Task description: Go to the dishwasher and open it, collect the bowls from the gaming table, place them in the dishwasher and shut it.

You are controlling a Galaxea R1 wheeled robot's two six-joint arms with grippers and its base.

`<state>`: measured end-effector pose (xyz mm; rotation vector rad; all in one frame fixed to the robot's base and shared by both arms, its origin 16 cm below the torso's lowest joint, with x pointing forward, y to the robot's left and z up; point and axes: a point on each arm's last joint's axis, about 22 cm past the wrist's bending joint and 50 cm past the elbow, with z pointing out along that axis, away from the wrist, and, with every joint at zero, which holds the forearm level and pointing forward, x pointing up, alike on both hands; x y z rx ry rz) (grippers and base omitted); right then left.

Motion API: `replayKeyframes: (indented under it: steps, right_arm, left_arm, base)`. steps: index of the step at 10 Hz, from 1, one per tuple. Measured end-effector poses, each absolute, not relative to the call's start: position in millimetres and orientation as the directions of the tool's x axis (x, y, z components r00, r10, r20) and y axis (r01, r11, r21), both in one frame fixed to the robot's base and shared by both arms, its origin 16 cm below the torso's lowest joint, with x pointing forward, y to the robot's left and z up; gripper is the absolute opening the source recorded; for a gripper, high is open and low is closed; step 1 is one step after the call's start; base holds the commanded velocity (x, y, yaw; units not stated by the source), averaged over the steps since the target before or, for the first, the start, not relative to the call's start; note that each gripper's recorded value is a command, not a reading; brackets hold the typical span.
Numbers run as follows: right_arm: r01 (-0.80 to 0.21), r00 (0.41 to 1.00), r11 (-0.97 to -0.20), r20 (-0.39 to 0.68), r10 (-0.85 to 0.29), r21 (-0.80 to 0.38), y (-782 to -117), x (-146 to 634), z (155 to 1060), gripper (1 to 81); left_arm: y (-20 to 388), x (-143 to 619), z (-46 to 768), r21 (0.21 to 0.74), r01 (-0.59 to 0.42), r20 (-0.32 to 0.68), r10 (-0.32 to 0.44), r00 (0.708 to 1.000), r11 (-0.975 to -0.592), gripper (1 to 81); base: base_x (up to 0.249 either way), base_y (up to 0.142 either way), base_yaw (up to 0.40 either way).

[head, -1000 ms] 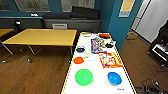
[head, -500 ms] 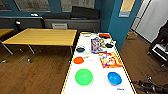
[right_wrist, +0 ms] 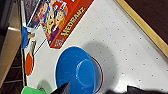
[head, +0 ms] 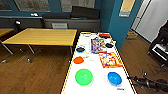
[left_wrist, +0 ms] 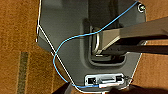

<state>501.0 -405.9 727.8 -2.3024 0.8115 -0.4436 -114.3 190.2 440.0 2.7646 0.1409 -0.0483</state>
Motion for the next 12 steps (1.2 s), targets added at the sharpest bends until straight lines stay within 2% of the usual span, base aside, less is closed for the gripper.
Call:
replayKeyframes:
  steps: [3, 6, 9, 12]
  right_arm:
    - [-0.538, 0.678, -0.555, 0.065, -0.732, -0.634, -441.7, 511.8, 708.9, 81.1]
    - [-0.554, 0.688, -0.537, 0.013, -0.726, -0.636, -406.0, 524.4, 686.6, 81.1]
    - [-0.563, 0.681, -0.530, 0.007, -0.732, -0.634, -397.4, 530.7, 677.1, 81.1]
    - [-0.550, 0.711, -0.520, -0.039, -0.702, -0.653, -347.1, 529.3, 662.6, 81.1]
  left_arm:
    - [189.7, -114.1, 439.9, 0.363, 0.104, -0.052, 0.092, 0.994, -0.926, 81.1]
    - [190.5, -114.6, 439.8, 0.360, 0.108, -0.056, 0.094, 0.994, -0.927, 81.1]
    - [193.7, -114.7, 439.0, 0.352, 0.113, -0.058, 0.099, 0.993, -0.929, 81.1]
    - [194.2, -115.1, 439.0, 0.351, 0.115, -0.060, 0.101, 0.993, -0.929, 81.1]
  base:
    - [0.000, 0.000, 0.000]
    - [0.000, 0.000, 0.000]
    - [0.000, 0.000, 0.000]
    - [0.000, 0.000, 0.000]
